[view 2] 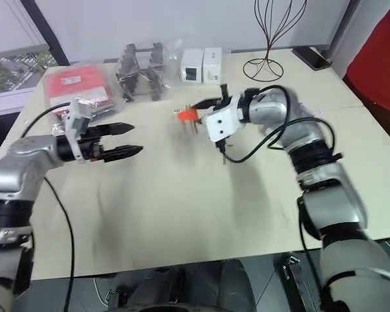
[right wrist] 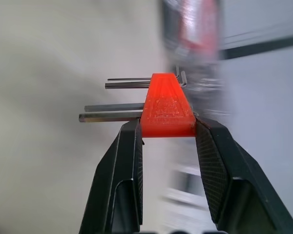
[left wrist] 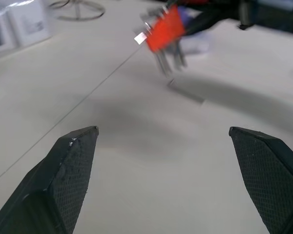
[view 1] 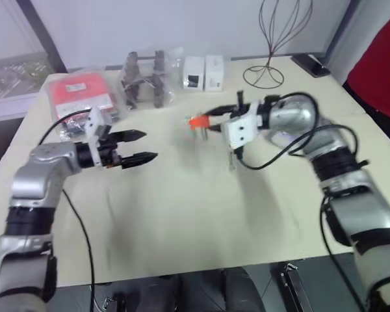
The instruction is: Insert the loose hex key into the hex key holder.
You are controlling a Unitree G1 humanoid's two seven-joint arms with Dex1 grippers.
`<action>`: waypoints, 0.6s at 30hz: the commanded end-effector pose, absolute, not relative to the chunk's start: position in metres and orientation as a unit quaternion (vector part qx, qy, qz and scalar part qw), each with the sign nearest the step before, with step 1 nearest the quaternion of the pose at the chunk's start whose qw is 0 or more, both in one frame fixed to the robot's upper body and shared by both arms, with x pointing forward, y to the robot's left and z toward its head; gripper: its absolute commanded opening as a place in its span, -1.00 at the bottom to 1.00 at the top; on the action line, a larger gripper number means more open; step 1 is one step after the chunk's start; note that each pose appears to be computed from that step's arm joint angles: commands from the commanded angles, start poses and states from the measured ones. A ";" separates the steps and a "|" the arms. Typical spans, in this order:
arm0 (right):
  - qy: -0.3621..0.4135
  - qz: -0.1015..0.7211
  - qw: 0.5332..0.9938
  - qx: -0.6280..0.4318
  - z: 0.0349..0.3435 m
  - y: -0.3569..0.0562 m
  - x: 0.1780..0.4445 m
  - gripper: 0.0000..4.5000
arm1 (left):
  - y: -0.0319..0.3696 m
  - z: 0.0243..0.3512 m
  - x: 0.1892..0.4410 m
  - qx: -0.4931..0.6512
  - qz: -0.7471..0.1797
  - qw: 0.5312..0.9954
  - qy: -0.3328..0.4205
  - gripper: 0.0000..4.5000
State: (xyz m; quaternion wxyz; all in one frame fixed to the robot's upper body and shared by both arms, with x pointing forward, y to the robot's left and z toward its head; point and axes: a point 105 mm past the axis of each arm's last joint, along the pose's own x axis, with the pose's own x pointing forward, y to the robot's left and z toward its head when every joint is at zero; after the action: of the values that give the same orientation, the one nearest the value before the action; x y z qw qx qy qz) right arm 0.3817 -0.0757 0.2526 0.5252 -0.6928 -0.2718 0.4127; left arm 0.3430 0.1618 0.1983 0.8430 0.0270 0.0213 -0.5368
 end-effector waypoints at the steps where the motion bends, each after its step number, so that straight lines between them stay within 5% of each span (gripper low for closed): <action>1: -0.337 0.383 0.486 -0.710 0.259 -0.071 0.377 -0.57 | 0.147 0.214 0.350 -0.001 -0.564 0.826 -0.005 1.00; 18: -0.411 0.335 0.498 -0.686 0.269 -0.077 0.366 -0.57 | 0.087 0.234 0.395 -0.046 -0.624 0.779 -0.042 1.00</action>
State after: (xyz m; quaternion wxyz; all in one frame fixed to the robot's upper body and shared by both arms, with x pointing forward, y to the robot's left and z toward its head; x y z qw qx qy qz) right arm 0.3720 -0.0787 0.2496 0.4938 -0.6955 -0.3817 0.3560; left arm 0.3939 0.0856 0.2195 0.7817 -0.0536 -0.0146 -0.6212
